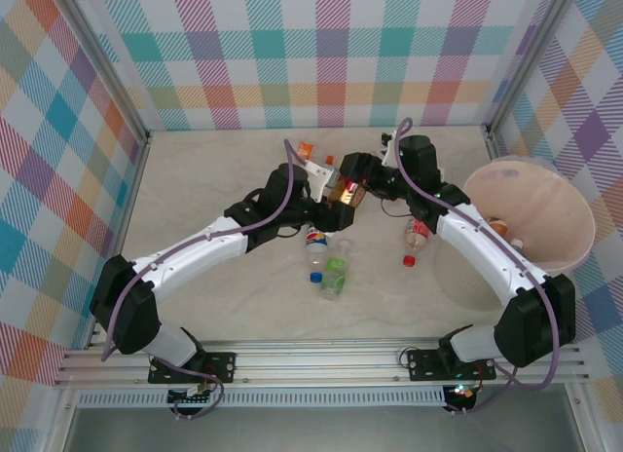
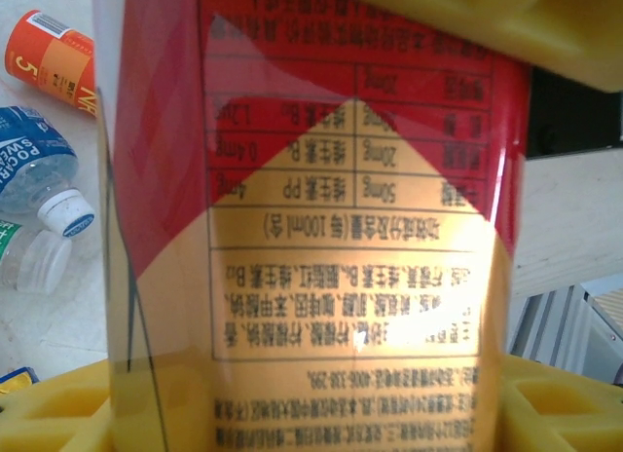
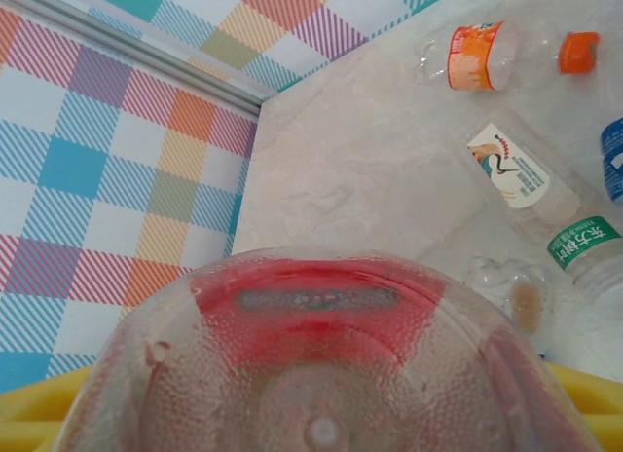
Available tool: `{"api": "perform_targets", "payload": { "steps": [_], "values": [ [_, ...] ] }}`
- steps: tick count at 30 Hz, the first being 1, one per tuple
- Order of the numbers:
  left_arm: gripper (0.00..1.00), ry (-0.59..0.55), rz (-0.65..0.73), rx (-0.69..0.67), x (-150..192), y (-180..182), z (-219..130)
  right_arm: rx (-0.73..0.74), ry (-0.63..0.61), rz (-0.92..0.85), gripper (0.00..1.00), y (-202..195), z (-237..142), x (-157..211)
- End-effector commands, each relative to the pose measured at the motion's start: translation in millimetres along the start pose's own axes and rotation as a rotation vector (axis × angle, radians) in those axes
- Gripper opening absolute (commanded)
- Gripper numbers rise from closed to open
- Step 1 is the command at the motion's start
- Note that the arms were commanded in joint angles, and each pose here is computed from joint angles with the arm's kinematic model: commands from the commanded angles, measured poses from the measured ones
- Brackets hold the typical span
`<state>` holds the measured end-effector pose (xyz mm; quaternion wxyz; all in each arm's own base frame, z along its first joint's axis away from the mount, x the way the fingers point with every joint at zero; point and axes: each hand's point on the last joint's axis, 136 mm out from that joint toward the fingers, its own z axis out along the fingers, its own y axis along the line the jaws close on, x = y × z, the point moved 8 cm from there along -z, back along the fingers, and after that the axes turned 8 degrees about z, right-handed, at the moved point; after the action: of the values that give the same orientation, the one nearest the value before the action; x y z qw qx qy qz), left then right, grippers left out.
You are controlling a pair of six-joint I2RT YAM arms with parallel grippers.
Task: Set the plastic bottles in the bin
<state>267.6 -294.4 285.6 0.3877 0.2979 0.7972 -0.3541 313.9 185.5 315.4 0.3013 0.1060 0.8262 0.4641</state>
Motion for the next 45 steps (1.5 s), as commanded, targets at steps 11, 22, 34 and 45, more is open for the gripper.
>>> {"api": "perform_targets", "payload": {
  "steps": [11, 22, 34, 45],
  "values": [
    [0.85, -0.038, 0.007, -0.007, -13, -7, -2, 0.045, -0.065, -0.107, 0.62, 14, -26, -5],
    [1.0, -0.256, -0.032, -0.164, -25, 0, -48, 0.208, -0.175, -0.245, 0.55, 27, -80, -20],
    [1.0, -0.336, -0.176, -0.628, -6, 42, -76, 0.35, -0.394, -0.4, 0.51, 52, -174, -41],
    [1.0, -0.256, -0.199, -0.689, -1, 53, -58, 0.58, -0.517, -0.413, 0.49, 53, -255, -59]
  ]
}}
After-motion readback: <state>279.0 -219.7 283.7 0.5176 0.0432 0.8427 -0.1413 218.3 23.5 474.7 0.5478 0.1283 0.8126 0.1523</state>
